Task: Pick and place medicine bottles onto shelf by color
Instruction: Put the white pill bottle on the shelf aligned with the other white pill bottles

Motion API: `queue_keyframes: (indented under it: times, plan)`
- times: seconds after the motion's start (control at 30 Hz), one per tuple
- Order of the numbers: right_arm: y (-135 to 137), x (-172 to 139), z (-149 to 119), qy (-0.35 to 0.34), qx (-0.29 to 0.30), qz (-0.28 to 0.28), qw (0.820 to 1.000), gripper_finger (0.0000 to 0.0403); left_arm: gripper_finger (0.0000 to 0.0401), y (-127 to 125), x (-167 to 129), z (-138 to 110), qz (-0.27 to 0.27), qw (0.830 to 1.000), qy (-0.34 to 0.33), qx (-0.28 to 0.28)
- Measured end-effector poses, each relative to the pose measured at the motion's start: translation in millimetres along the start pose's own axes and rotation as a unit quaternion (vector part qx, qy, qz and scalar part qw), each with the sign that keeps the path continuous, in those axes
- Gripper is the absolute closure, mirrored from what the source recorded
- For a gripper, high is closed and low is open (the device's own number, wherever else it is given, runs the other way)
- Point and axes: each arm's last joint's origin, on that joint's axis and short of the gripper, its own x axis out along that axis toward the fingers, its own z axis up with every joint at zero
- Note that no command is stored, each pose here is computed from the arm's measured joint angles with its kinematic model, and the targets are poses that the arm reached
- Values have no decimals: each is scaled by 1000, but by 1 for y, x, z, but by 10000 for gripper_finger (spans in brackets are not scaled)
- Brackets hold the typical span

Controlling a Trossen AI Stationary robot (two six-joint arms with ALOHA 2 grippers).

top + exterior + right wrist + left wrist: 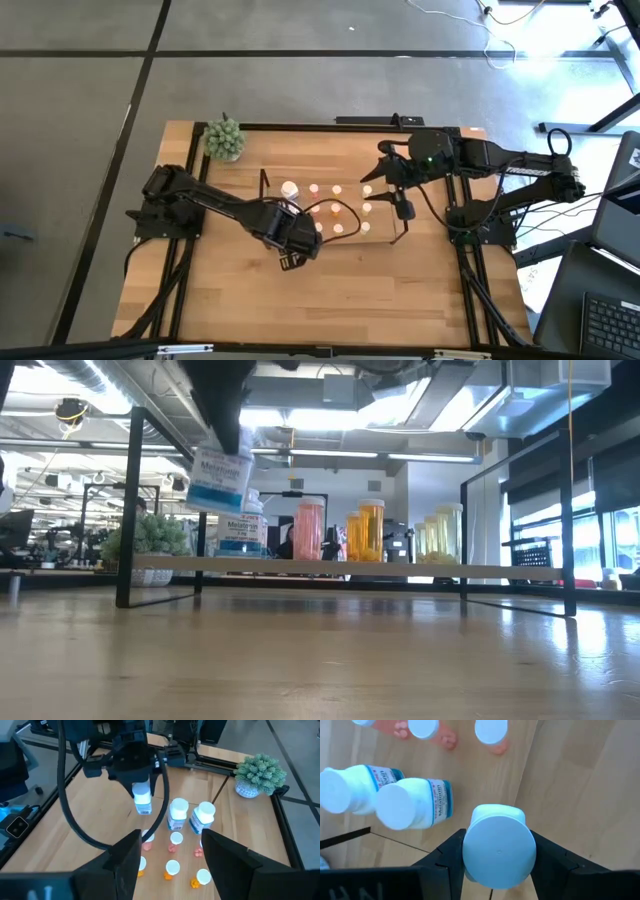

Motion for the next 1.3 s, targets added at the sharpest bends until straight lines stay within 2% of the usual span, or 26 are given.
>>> queue_keyframes:
  times: [0.33, 0.63, 1.3]
  plan:
    - [0, 0, 0, 0, 2, 0, 1000, 192, 238, -2, 19, 0, -10, 999, -20, 26]
    - [0, 0, 0, -2, 2, -1, 1000, 192, 238, 4, 36, -7, 3, 1000, 4, 28]
    - [0, 0, 0, -2, 2, -1, 1000, 192, 238, 5, 39, -3, -13, 999, -13, 40]
